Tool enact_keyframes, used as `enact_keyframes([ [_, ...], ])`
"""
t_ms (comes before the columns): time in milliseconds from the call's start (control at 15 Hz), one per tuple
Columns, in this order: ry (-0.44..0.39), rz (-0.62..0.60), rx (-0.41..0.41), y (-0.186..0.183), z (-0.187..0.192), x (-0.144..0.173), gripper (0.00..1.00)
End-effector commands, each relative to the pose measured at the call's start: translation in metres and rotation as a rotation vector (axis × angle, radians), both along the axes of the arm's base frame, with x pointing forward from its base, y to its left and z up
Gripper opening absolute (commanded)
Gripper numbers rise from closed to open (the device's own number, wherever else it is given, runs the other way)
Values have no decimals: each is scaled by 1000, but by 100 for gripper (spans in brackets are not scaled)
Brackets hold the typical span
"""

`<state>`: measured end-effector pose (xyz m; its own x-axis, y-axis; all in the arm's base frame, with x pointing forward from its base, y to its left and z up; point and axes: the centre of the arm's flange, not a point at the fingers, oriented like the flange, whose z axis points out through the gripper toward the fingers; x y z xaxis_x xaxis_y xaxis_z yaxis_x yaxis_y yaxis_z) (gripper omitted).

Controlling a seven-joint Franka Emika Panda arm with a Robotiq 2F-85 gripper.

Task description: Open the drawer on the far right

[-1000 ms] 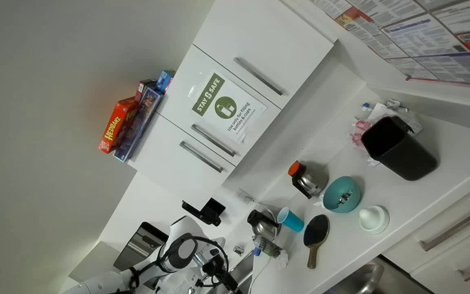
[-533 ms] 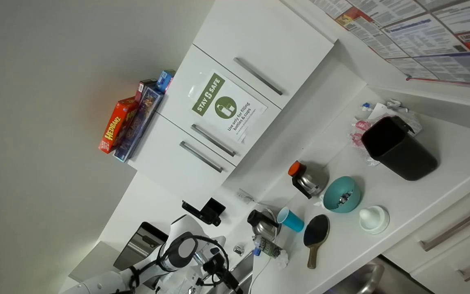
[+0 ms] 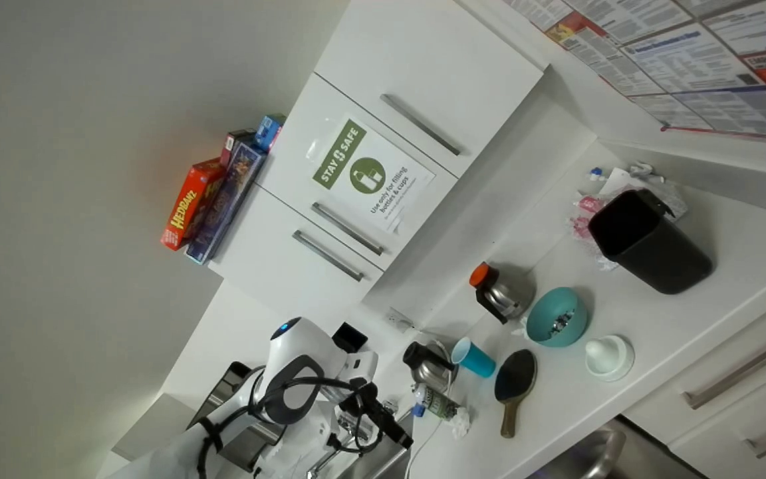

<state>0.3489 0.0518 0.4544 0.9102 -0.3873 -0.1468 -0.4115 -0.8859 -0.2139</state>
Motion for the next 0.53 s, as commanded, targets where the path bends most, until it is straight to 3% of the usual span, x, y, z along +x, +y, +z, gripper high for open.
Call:
enact_keyframes([
  [0,-65,-104,-14,-77,-5,-7,100],
  [333,-110,-272,-62,-180,-29,-24,100],
  [467,-109,-332,-82,-205,-36,-37,100],
])
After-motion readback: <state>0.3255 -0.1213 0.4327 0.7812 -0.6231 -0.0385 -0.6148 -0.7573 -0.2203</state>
